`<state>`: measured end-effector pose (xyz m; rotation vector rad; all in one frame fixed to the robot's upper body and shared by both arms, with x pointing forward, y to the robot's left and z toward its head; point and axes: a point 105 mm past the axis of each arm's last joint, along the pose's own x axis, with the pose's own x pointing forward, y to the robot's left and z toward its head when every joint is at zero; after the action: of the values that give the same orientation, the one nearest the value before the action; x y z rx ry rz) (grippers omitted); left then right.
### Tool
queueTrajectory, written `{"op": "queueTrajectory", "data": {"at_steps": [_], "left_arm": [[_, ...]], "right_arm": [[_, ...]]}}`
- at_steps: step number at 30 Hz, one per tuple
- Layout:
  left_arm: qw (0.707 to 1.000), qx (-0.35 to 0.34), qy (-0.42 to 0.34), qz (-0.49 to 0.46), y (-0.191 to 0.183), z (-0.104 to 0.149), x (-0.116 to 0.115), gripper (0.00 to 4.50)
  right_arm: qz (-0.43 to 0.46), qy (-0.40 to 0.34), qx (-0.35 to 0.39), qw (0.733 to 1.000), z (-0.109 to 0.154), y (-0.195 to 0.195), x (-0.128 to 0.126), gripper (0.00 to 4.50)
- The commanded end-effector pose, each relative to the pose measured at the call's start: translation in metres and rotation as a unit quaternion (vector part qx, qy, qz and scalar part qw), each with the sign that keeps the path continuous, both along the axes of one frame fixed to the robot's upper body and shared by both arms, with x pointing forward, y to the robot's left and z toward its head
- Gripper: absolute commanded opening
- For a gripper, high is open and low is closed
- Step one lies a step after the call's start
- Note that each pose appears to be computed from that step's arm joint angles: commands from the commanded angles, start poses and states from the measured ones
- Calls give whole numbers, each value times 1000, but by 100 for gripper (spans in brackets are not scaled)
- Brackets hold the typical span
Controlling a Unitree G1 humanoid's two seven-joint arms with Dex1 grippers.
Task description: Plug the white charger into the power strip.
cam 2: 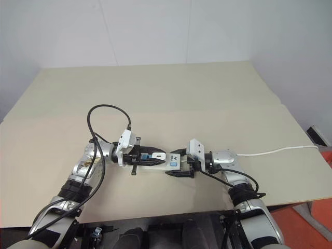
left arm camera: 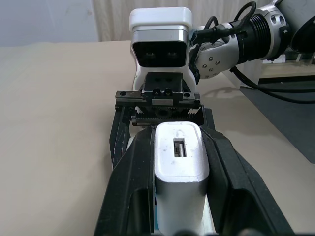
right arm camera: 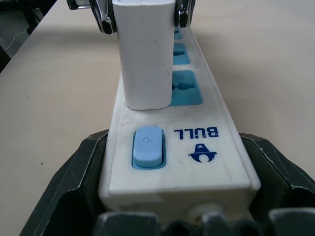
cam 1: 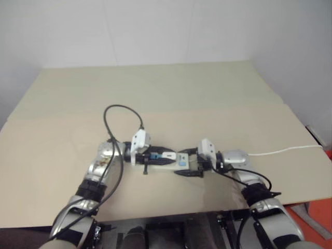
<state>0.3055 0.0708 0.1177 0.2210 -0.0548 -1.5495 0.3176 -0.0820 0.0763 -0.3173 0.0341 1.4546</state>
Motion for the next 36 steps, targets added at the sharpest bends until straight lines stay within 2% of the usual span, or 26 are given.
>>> {"op": "queueTrajectory", "data": {"at_steps": [1, 8, 9, 18, 23, 30, 33, 36], "left_arm": [[996, 67, 45, 27, 22, -33, 0, 104], [997, 66, 41, 17, 21, -29, -1, 104], [997, 65, 40, 17, 20, -28, 0, 175], [999, 47, 23, 15, 17, -4, 8, 447], [999, 26, -9, 15, 22, 27, 12, 447], [998, 61, -23, 23, 49, 61, 11, 447], [996, 67, -31, 40, 64, 67, 9, 450], [995, 72, -30, 54, 76, 67, 6, 450]], "right_arm": [[11, 18, -24, 999, -12, -3, -7, 343], [11, 17, -23, 1000, -12, -2, -7, 343], [11, 17, -23, 1000, -12, -2, -7, 343], [12, 18, -23, 999, -12, -2, -7, 343], [13, 18, -25, 999, -12, -2, -6, 343], [13, 23, -14, 1000, -8, -3, -5, 343], [17, 19, -11, 1000, -4, -5, -5, 443], [7, 2, -15, 1000, 0, -9, -1, 447]]}}
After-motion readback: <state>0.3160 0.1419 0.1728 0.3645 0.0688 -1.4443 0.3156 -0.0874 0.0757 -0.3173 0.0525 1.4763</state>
